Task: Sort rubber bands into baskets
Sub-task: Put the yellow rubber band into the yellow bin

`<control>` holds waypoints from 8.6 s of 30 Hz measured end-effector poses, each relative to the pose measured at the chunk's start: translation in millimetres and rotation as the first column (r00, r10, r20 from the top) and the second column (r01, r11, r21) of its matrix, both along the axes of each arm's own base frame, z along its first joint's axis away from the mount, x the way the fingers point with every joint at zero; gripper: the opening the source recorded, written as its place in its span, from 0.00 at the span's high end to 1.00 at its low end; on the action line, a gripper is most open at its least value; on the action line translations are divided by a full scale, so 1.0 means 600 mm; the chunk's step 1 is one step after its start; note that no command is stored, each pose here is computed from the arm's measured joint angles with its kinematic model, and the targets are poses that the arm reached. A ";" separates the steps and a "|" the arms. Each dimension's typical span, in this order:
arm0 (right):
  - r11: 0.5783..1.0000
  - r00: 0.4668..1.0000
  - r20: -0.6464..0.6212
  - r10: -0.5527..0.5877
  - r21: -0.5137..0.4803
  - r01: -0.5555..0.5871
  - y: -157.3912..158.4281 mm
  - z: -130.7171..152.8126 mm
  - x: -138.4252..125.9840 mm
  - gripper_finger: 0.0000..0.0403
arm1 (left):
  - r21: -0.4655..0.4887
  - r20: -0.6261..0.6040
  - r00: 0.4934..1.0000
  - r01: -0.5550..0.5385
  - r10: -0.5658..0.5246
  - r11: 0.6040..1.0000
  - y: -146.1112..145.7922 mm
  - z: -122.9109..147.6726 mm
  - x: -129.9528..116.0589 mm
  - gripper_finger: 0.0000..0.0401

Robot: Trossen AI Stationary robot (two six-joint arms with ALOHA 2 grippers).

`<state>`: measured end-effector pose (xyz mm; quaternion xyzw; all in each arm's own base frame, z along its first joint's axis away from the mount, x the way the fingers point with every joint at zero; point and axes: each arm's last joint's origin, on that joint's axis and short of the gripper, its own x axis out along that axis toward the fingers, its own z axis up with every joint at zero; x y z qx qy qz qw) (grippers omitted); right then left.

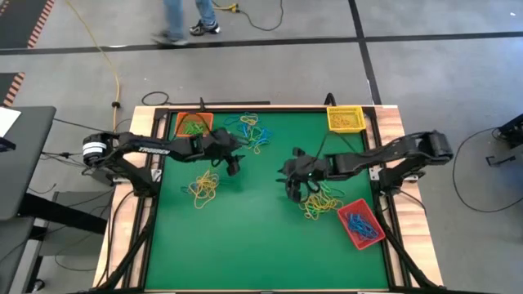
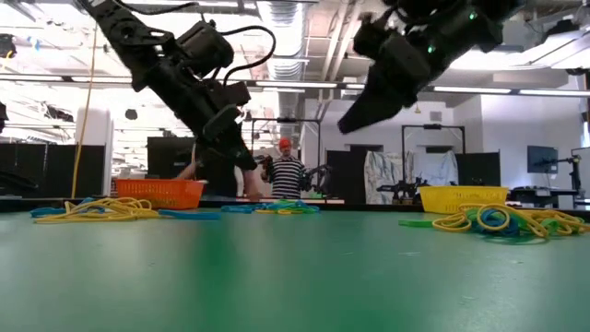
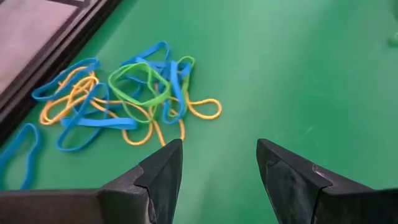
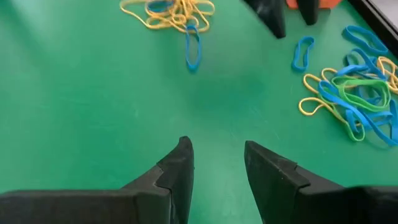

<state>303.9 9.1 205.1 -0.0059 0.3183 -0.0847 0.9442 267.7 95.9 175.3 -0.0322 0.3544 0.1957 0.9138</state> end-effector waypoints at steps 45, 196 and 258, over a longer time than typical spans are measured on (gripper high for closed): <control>0.980 0.983 0.024 0.180 -0.087 -0.177 0.082 -0.020 0.013 0.58 | -0.165 -0.297 0.954 -0.020 -0.030 0.986 0.110 -0.048 0.082 1.00; 0.647 0.658 -0.120 -0.744 -0.378 0.662 -0.190 0.091 -0.193 0.97 | 0.041 0.308 0.862 0.412 -0.403 0.910 -0.268 -0.028 0.020 0.52; 0.557 0.476 -0.392 -0.787 -0.118 0.822 -0.352 0.013 -0.272 0.51 | 0.048 0.315 0.844 0.443 -0.434 0.895 -0.279 -0.026 0.018 0.52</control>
